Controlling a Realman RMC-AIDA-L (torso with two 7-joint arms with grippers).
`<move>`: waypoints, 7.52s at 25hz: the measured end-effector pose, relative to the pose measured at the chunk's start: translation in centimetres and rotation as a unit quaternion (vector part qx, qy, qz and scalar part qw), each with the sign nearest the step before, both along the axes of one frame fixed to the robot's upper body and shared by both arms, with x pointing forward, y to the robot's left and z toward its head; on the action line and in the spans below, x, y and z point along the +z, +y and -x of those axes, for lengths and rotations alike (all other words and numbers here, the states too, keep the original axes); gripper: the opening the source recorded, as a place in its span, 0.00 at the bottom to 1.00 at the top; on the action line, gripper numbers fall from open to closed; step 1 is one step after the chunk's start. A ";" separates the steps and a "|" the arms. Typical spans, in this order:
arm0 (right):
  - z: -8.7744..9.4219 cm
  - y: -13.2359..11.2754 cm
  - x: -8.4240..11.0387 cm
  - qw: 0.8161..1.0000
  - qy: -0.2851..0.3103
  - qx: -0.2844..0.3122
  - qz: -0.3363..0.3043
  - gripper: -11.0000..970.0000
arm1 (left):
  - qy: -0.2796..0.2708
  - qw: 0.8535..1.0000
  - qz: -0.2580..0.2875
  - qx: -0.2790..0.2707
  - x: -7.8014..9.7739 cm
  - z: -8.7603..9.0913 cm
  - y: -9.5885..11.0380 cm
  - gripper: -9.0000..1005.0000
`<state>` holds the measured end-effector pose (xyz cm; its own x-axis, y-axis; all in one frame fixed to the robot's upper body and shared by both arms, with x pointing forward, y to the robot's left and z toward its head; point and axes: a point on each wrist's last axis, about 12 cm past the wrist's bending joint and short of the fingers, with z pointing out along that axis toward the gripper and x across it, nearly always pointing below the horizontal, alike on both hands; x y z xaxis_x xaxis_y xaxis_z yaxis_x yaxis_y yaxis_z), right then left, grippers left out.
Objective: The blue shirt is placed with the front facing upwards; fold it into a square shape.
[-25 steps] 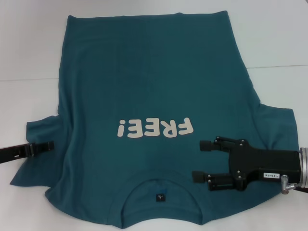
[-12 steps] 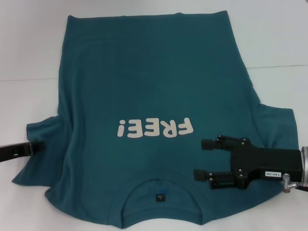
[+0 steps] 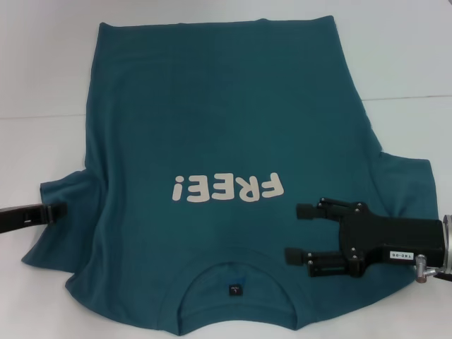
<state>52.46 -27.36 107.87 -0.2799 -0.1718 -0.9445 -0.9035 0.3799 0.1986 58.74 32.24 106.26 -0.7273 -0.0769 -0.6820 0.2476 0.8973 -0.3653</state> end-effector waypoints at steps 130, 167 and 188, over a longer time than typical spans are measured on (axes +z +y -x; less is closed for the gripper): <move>0.0 -0.5 0.5 1.000 -0.001 -0.011 -0.010 0.98 | -0.088 0.950 -0.259 -0.154 4.5 -5.2 -13.9 0.69; -0.2 -0.3 0.6 1.000 -0.002 -0.010 -0.011 0.98 | 0.028 0.999 0.011 -0.016 2.9 -5.4 -13.5 0.69; 0.1 -9.1 6.9 0.959 0.188 -0.174 -0.123 0.97 | -0.158 0.947 0.035 -0.277 6.8 -0.5 -10.0 0.75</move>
